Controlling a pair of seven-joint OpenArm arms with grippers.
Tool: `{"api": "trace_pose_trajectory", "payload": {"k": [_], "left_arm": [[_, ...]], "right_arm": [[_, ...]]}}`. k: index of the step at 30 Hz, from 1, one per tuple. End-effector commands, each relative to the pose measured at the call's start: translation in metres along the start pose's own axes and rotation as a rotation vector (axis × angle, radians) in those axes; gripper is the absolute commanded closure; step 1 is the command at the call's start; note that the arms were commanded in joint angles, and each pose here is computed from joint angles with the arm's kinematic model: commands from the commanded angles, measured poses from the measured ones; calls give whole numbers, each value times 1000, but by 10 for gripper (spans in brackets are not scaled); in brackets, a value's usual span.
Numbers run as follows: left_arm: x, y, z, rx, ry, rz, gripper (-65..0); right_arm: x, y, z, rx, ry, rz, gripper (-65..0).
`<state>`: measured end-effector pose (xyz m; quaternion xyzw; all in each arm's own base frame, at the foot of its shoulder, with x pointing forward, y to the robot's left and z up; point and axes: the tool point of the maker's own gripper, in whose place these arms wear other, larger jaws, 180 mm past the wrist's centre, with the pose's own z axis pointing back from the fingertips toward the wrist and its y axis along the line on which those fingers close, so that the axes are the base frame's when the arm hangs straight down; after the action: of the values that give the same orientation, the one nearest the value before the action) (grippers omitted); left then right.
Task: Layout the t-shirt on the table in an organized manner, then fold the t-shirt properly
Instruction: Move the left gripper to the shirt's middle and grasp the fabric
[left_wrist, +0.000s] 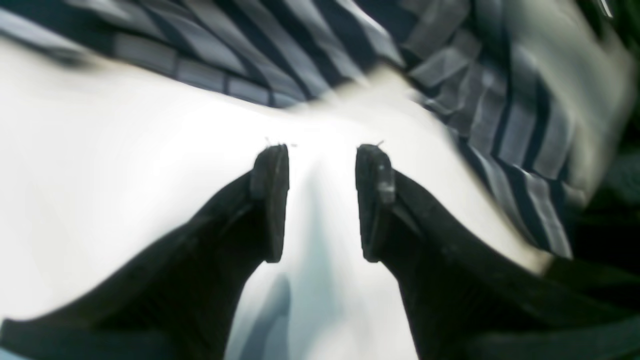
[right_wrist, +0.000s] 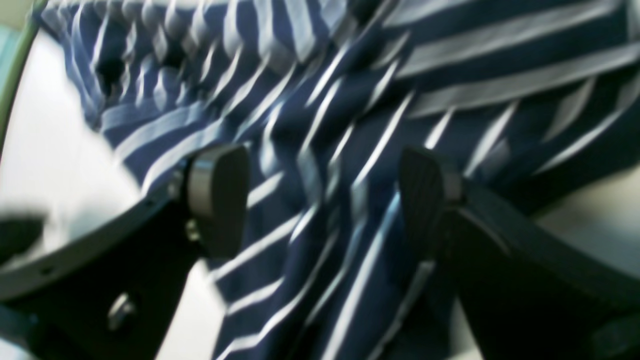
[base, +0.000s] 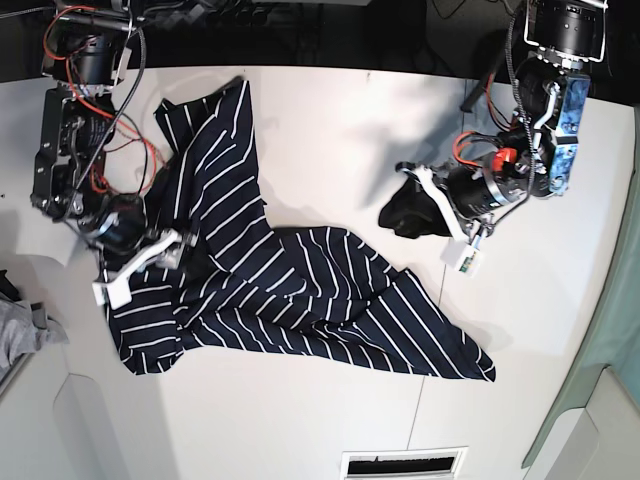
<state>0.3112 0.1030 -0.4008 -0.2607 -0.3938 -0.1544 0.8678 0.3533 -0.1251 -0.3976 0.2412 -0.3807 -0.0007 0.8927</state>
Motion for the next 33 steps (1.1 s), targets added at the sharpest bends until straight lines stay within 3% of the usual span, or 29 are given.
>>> {"api": "trace_pose_trajectory", "payload": {"k": [1,6,10,16,21,25,29,33], "left_arm": [[29,10,4,28,-72,-33,-249],[70,55,12,211,-129,-112,-256],[77,60,1,218,-134,-141,-288],[77,80,-20,308,-142,-233,-288],[70,73,-29,293,-138,-325,-289],[58,57,-40,251,-108,-383,-289],[60,60,-45,353,-125,-443,-289],[59,50,-51,344,-118,-527,-289]], "right_arm": [[16,14,7,50,-73,22,-453],[-20,59,14,164,-77,-13,-453],[-51,91,5,214,-36,-52,-453],[-80,124,-8,226,32,20,-453],[-99,130,-12,202,71,74,-453],[-116,114,-21,119,88,46,-453],[-142,104,-26,83,150,45,-453],[-152,103,-28,86,174,27,-453]]}}
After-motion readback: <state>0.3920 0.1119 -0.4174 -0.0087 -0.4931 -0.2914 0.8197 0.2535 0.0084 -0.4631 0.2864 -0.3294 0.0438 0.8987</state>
